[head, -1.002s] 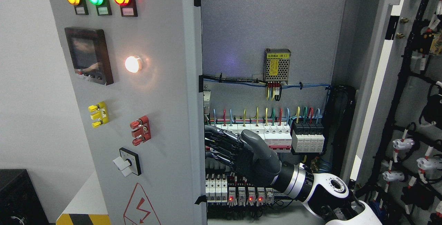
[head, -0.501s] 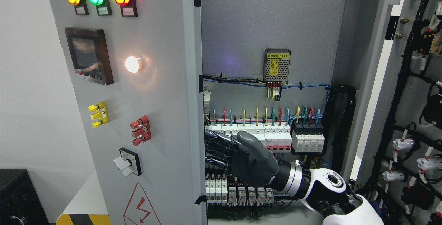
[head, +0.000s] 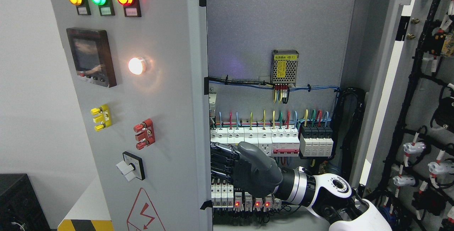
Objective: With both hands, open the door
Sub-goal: 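Push the lamp door outward with the right hand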
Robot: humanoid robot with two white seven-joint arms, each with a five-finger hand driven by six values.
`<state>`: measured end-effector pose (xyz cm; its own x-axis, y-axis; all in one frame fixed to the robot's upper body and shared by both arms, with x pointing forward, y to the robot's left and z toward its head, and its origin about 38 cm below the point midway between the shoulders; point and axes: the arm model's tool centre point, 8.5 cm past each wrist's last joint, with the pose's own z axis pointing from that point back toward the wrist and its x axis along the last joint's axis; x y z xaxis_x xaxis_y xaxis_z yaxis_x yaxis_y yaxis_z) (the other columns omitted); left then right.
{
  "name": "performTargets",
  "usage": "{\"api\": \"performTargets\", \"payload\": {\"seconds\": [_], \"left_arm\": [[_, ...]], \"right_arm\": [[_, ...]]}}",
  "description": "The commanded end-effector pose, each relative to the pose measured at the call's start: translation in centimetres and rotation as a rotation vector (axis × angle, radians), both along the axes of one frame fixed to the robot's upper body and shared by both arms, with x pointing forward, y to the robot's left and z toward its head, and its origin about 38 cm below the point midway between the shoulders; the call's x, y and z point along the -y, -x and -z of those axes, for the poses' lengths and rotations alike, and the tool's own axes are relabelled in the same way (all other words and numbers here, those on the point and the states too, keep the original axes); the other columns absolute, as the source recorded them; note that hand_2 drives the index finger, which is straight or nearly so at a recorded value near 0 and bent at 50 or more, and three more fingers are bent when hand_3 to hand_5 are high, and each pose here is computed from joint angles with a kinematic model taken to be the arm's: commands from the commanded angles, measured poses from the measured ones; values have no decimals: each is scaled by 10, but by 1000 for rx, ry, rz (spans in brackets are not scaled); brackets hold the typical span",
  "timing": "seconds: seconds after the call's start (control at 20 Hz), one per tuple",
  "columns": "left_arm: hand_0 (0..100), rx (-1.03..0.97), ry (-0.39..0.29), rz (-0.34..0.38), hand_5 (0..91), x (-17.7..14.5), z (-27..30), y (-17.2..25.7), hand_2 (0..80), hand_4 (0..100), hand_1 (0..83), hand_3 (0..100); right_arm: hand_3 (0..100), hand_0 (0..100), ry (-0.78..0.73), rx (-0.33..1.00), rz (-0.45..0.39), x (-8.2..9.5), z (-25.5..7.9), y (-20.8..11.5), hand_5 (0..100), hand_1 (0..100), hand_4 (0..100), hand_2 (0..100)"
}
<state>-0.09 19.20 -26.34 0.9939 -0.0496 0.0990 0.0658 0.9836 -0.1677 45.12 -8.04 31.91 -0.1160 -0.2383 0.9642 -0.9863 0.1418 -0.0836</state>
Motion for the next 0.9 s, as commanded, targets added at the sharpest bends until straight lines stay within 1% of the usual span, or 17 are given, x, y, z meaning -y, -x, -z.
{"api": "performTargets", "payload": {"seconds": [0.0, 0.2, 0.45, 0.75, 0.85], "left_arm": [[120, 0, 0, 0, 0, 0, 0, 0, 0, 0, 556, 0], [120, 0, 0, 0, 0, 0, 0, 0, 0, 0, 556, 0], [120, 0, 0, 0, 0, 0, 0, 0, 0, 0, 556, 0], [120, 0, 0, 0, 0, 0, 0, 0, 0, 0, 556, 0], [120, 0, 0, 0, 0, 0, 0, 0, 0, 0, 556, 0]], "right_arm": [[0, 102, 36, -3, -60, -8, 9, 7, 0, 129, 0, 0], [0, 102, 44, -4, -71, -11, 11, 9, 0, 128, 0, 0], [0, 102, 59, 3, -107, -16, 13, 14, 0, 128, 0, 0], [0, 102, 68, 4, -121, -20, 15, 17, 0, 128, 0, 0], [0, 102, 76, 9, -153, -22, 16, 21, 0, 128, 0, 0]]}}
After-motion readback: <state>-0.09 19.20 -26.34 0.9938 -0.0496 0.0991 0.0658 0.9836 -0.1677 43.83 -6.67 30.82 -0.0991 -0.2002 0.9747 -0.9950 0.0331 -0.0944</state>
